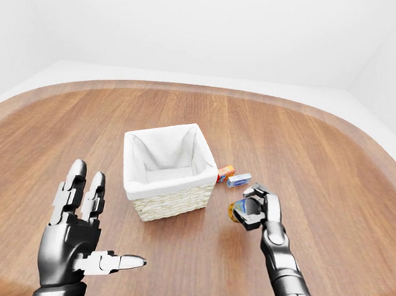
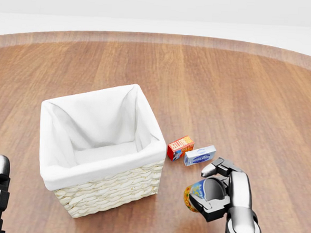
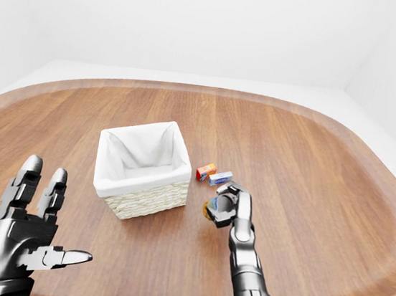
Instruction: Pick up the alphabet soup and put it in the basket.
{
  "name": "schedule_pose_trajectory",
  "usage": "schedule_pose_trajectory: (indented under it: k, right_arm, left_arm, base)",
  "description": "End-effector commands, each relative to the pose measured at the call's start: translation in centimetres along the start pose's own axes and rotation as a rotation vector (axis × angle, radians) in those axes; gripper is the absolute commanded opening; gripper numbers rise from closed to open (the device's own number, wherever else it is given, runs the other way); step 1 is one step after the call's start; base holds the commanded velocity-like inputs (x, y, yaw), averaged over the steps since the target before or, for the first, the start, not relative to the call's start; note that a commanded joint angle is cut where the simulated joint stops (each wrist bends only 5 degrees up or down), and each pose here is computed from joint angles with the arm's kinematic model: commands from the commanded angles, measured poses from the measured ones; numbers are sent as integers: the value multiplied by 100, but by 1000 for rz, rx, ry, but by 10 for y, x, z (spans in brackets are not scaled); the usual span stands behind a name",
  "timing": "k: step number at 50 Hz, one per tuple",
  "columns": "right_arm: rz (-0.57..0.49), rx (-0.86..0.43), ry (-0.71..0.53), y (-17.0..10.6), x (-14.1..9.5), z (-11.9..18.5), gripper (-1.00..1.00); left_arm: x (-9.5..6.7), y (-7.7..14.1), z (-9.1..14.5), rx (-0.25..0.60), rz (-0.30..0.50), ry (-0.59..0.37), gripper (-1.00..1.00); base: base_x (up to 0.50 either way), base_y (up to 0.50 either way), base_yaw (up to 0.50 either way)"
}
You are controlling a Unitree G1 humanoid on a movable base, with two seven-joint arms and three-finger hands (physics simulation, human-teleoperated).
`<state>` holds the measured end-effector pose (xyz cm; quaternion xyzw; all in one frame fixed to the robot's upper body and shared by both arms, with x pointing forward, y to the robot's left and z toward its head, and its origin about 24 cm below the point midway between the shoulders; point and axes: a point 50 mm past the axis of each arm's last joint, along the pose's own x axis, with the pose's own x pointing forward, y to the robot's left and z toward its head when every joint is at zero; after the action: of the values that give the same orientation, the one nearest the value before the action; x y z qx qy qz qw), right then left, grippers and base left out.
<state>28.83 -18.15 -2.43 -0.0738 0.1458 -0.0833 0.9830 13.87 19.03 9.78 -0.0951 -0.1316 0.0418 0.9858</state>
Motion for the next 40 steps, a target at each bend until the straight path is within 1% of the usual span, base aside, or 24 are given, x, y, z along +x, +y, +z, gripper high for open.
schedule_pose_trajectory:
  k: [1,5,11,27,35,40]
  right_arm:
    - [-16,-6,-142,-6,-3,29,-100]
    - [-17,-1,-171,-6,-4,36,-100]
    - [-22,14,-236,-8,-9,53,-100]
    - [-14,21,-282,-3,-12,87,-100]
    - [-8,30,-411,2,-21,116,-100]
    - [-5,30,-448,5,-22,126,-100]
  left_arm:
    - [1,0,0,2,-1,-2,100]
    - [2,1,0,2,0,-7,100]
    - [1,1,0,0,1,-5,100]
    - [0,0,0,2,-2,0,100]
    - [-1,0,0,-1,-3,1,100]
    - [-1,0,0,-2,-4,1,100]
  base:
    - [0,0,0]
    - [0,0,0]
    - [0,0,0]
    - [0,0,0]
    - [0,0,0]
    - [0,0,0]
